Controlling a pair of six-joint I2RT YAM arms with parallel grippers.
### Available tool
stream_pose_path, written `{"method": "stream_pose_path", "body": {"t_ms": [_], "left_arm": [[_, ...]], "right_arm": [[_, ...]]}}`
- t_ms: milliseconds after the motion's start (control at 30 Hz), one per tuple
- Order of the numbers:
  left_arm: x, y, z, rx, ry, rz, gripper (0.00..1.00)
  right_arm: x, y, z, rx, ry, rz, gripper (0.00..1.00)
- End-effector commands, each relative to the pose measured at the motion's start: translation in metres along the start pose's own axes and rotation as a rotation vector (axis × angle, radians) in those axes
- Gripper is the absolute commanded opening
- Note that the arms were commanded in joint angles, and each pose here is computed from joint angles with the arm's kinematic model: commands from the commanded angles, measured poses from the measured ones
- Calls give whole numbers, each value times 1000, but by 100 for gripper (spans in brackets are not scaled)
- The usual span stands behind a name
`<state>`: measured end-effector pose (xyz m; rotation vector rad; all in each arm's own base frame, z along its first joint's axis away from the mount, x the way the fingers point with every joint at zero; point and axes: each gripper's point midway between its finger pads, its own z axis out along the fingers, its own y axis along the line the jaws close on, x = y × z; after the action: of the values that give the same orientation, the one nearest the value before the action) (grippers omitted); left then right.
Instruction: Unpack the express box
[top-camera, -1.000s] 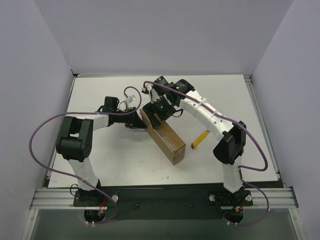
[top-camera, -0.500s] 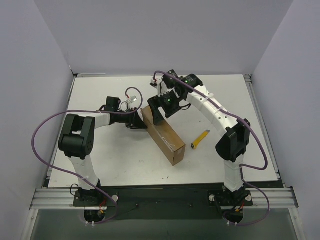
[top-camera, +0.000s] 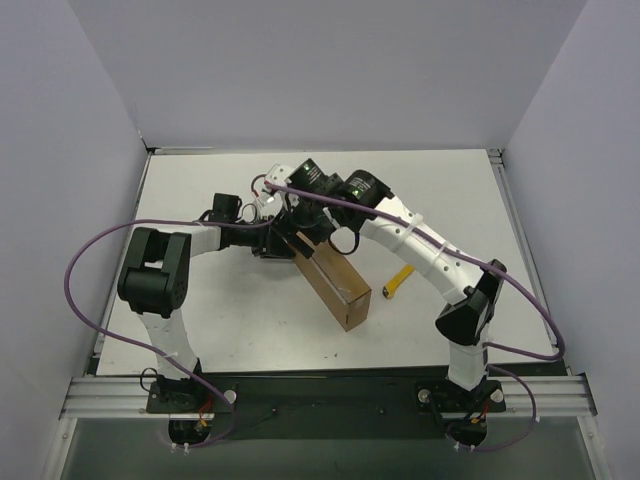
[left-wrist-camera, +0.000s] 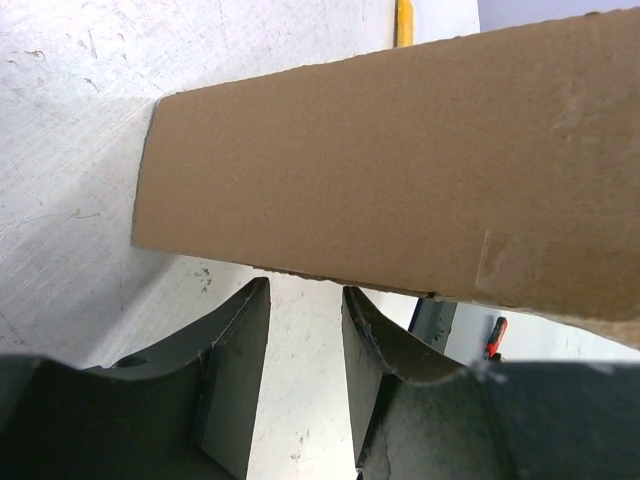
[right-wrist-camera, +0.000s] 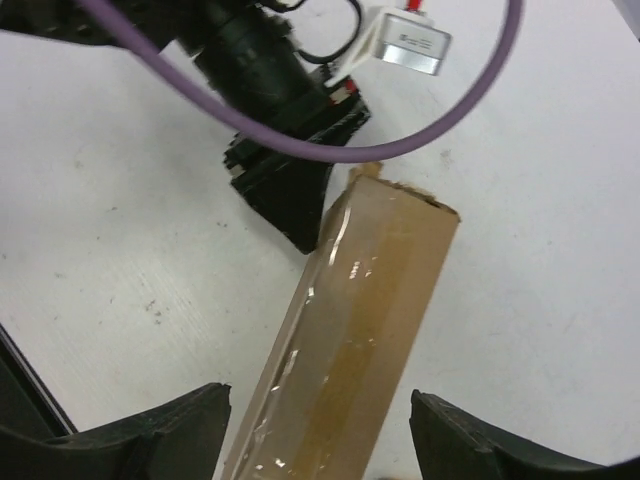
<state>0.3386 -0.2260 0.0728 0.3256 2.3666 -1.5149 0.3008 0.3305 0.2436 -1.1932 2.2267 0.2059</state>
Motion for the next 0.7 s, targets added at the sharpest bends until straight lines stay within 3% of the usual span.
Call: {"method": "stream_pose_path", "body": {"t_ms": [0,100,200,667], "left_arm": [[-5,-7,1,28,-10,35,45],[-6,-8,0,28,-13,39,45],[-9,-8,0,31,-25,60,45],[-10,-9,0,32,-28,60,45]], "right_arm": [[19,10,-20,78,46,-126,70],[28,17,-16,135,88,-209,66],[35,16,-14,147,121,-238,56],[52,23,4,119,189,-244,56]]}}
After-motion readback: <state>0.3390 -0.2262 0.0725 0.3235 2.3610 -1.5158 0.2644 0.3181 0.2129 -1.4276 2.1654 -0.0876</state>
